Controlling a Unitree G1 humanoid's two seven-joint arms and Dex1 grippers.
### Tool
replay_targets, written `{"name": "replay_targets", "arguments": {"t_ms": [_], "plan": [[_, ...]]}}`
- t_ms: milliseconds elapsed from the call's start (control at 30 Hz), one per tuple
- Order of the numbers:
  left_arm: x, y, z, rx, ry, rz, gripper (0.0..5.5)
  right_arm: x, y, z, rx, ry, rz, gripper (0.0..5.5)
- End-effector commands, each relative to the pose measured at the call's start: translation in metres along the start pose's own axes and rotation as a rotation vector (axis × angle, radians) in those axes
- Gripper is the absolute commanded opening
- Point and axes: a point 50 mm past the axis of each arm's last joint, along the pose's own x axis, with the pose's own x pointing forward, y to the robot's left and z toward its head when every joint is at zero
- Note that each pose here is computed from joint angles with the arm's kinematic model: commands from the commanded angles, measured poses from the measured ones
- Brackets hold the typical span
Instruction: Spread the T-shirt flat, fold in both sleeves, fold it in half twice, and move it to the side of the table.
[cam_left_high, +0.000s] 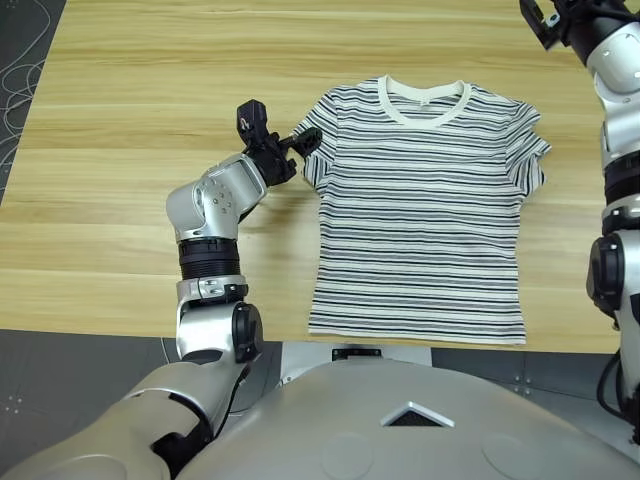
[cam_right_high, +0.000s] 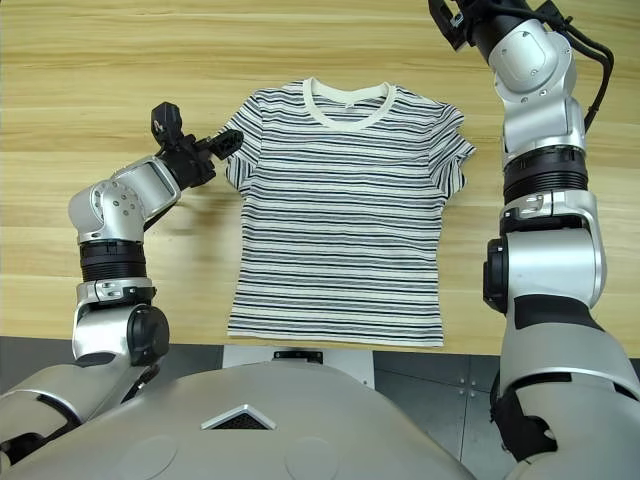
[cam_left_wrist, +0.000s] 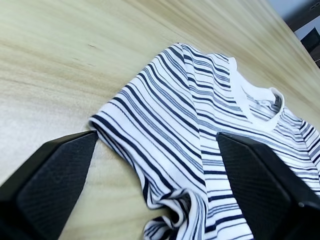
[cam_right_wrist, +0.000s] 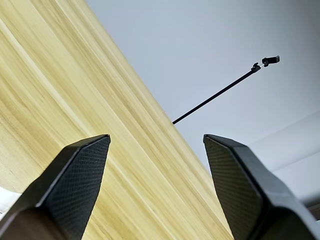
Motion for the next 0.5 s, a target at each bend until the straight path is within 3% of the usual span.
{"name": "replay_targets", "arguments": {"t_ms": [33, 267, 500], "plan": [[0.01, 0.027, -0.034, -0.057, 0.123, 0.123, 4.41, -0.001, 0.002, -0.003, 0.011, 0.011, 0.005, 3.46], [0.023, 0.027, -0.047, -0.06, 0.156, 0.132, 4.41, 0.0, 0.004, -0.002, 0.014, 0.007, 0.011, 3.46], [0.022, 0.025, -0.048, -0.045, 0.161, 0.12, 3.34, -0.001, 0.004, -0.002, 0.014, 0.009, 0.011, 3.5]]}}
